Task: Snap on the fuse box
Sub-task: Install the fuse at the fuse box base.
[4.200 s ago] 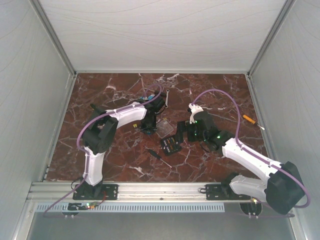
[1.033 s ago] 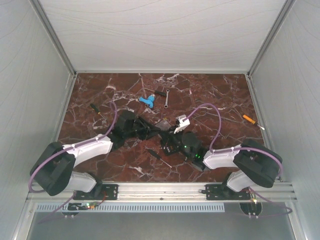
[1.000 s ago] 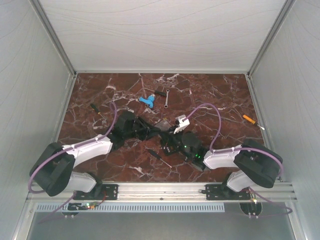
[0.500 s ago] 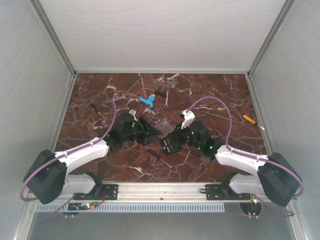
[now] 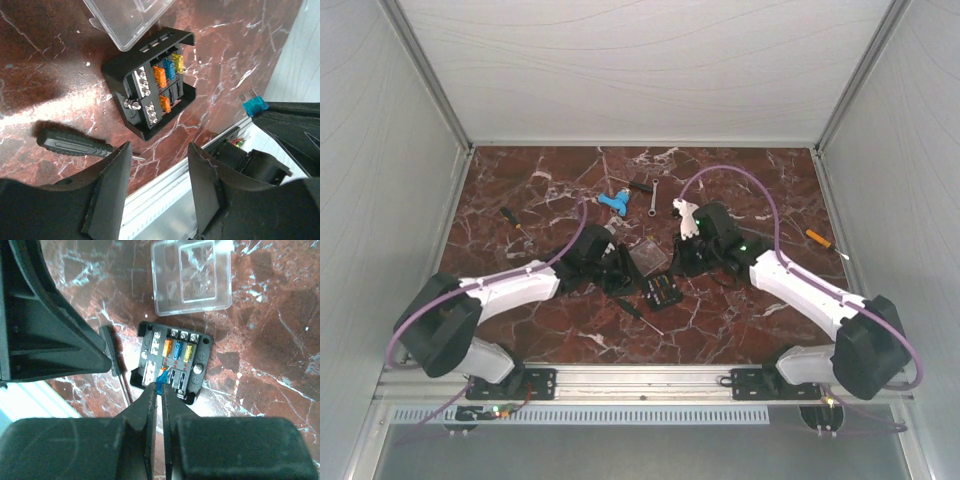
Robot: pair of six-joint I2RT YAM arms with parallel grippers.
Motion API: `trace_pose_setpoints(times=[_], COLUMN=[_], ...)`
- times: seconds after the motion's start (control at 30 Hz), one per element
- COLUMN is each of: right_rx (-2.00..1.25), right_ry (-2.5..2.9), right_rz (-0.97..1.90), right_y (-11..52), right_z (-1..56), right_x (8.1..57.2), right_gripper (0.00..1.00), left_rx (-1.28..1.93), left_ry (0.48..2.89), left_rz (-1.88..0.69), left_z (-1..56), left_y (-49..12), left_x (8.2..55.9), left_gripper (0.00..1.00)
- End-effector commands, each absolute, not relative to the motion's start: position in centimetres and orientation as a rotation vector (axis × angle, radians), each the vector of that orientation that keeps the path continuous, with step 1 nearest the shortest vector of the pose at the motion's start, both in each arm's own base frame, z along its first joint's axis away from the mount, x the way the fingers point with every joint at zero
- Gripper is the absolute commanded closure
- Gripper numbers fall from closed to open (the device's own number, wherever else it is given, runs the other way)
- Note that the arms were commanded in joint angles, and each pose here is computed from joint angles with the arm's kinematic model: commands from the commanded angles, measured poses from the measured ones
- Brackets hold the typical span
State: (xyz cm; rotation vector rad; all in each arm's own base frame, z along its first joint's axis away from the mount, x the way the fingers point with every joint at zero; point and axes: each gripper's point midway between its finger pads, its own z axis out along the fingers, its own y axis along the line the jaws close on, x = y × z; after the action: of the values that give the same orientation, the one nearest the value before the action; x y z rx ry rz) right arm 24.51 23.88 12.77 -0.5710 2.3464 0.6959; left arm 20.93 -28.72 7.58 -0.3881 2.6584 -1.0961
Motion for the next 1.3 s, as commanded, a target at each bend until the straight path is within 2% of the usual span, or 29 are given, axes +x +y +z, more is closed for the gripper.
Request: trace_pose_setpoints(times=[0.0,0.83,1.27], right_rx=[-0.705,-0.917,-0.948], right_ry=[2.510,2.646,2.682], right_rz=[0.654,0.660,0.652], right_y=[22.7,25.0,25.0], right_z=[11.4,7.4,6.1], right_x=[22.3,21.5,21.1], right_gripper=[1.00,1.00,1.00], left_rx=[-0.238,-0.118,-0.130], left_ry=[2.681,2.820,2.831], left_rz=[-1.119,-1.095,-1.067], left_z=[7.6,4.0,3.2], left_y=[-30.2,-31.9,-31.9], left_x=[21.0,19.1,19.4], left_gripper=[0.52,0.71,0.76])
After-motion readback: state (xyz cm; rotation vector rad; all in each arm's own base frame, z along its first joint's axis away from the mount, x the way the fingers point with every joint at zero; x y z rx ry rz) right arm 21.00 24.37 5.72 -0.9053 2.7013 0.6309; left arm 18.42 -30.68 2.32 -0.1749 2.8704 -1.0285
